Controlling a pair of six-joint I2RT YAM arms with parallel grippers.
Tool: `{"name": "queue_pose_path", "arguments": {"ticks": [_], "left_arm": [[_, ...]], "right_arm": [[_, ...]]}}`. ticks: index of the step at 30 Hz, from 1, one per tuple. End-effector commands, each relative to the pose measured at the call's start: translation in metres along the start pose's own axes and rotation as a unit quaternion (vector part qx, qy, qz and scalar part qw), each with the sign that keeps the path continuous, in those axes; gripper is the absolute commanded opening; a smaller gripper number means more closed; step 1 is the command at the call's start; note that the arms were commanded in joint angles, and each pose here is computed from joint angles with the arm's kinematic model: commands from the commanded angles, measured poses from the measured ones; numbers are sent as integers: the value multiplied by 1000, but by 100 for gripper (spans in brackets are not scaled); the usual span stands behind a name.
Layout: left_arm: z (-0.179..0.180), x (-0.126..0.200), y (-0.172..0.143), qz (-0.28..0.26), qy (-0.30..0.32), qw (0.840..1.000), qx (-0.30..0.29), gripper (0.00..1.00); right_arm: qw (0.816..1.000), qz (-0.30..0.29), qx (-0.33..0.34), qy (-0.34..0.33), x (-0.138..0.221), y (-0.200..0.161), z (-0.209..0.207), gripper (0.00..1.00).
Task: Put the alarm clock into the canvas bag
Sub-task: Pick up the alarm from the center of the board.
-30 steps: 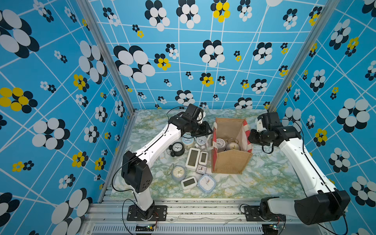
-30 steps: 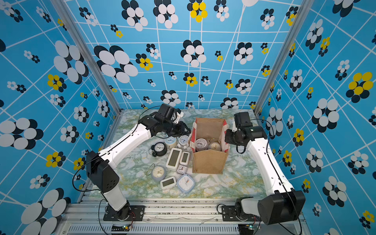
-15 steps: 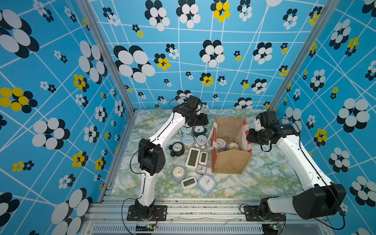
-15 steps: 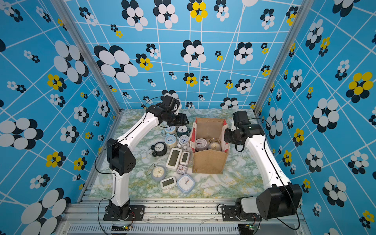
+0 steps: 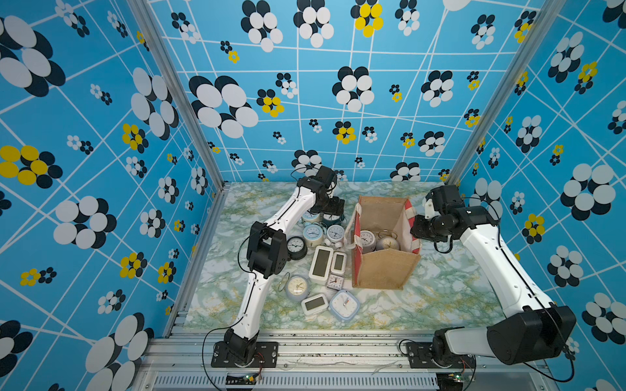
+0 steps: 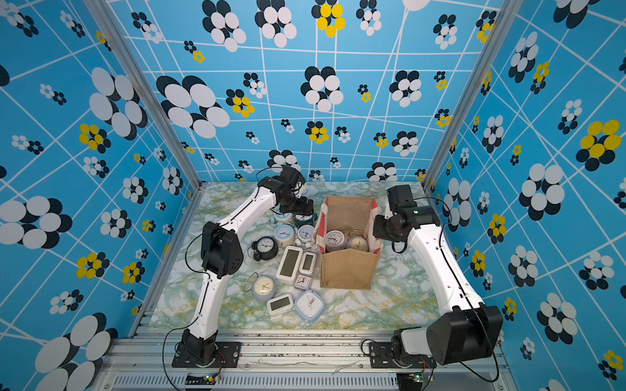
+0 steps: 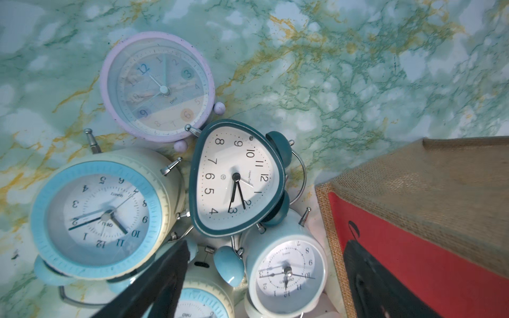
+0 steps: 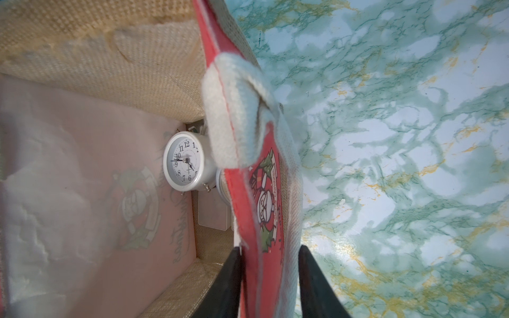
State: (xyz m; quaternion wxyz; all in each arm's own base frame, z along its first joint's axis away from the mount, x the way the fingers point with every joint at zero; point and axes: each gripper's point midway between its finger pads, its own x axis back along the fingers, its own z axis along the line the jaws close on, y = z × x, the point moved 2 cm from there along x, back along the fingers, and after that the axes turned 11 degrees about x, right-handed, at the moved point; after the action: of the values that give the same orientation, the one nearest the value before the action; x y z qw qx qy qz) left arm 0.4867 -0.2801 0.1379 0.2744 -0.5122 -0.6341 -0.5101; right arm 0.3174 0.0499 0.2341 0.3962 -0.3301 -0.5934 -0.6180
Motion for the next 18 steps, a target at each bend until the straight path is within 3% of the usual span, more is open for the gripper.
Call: {"name": "queue_pose_path", "arguments": {"ticks": [1,18], "left_arm": [[9,-13,7,-6,16,999,-27,91],[13,-55,5,0,44,996,-80,94]], "right_arm": [[1000,4,3,-12,4,2,-4,36],[1000,6,3,-17,6,6,-5,36]]}}
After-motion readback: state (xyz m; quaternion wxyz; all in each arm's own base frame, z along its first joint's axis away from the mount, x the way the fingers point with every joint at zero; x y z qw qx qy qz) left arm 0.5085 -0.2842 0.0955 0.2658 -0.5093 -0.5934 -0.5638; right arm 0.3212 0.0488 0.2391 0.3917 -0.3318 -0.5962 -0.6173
